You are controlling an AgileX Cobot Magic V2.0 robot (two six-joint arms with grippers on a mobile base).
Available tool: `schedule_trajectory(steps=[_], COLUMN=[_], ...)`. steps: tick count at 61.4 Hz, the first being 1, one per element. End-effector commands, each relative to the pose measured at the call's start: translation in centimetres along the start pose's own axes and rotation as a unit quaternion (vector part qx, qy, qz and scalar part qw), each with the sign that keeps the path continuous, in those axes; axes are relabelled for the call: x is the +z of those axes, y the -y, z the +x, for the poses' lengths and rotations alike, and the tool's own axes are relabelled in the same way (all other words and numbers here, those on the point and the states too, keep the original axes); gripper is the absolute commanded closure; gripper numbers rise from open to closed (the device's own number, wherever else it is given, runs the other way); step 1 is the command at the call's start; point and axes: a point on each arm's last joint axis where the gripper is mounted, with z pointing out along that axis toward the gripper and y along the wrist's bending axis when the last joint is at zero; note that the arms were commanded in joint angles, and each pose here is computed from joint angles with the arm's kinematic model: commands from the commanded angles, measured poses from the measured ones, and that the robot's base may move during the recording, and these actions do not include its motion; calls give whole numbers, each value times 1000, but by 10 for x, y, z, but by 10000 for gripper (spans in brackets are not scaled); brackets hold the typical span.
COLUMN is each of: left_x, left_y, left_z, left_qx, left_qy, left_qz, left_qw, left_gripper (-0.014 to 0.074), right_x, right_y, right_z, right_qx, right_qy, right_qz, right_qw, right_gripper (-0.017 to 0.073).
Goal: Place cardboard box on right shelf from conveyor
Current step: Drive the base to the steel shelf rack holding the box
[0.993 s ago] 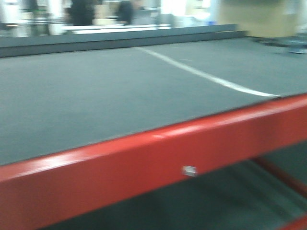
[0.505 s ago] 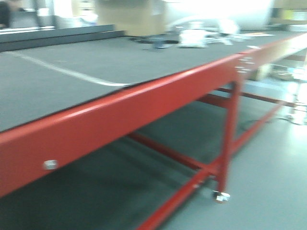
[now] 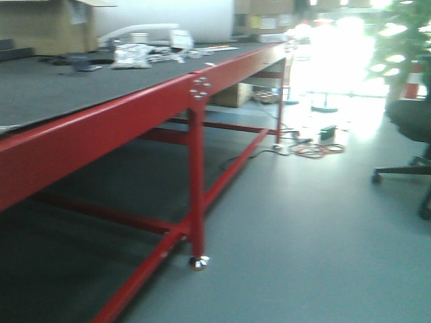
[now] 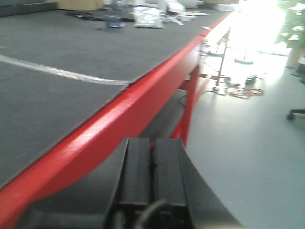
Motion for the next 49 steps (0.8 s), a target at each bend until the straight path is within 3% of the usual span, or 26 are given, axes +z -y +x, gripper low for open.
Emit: schedule_trajectory(steps=[1, 49], left_x=[-1, -1], left_y=[0, 2], left_z=[-6, -6], left_qx=[-3, -3], left_qy=[44, 44], left_qz=[2, 21], left_qw=[999, 999], left_gripper=[710, 710], right_x=[-2, -2], right_y=[0, 0], right_z=[-15, -15], right_qx=[-4, -4], right_qy=[52, 52], right_qz=[6, 6], right_qw=[999, 999], right_gripper=[412, 412])
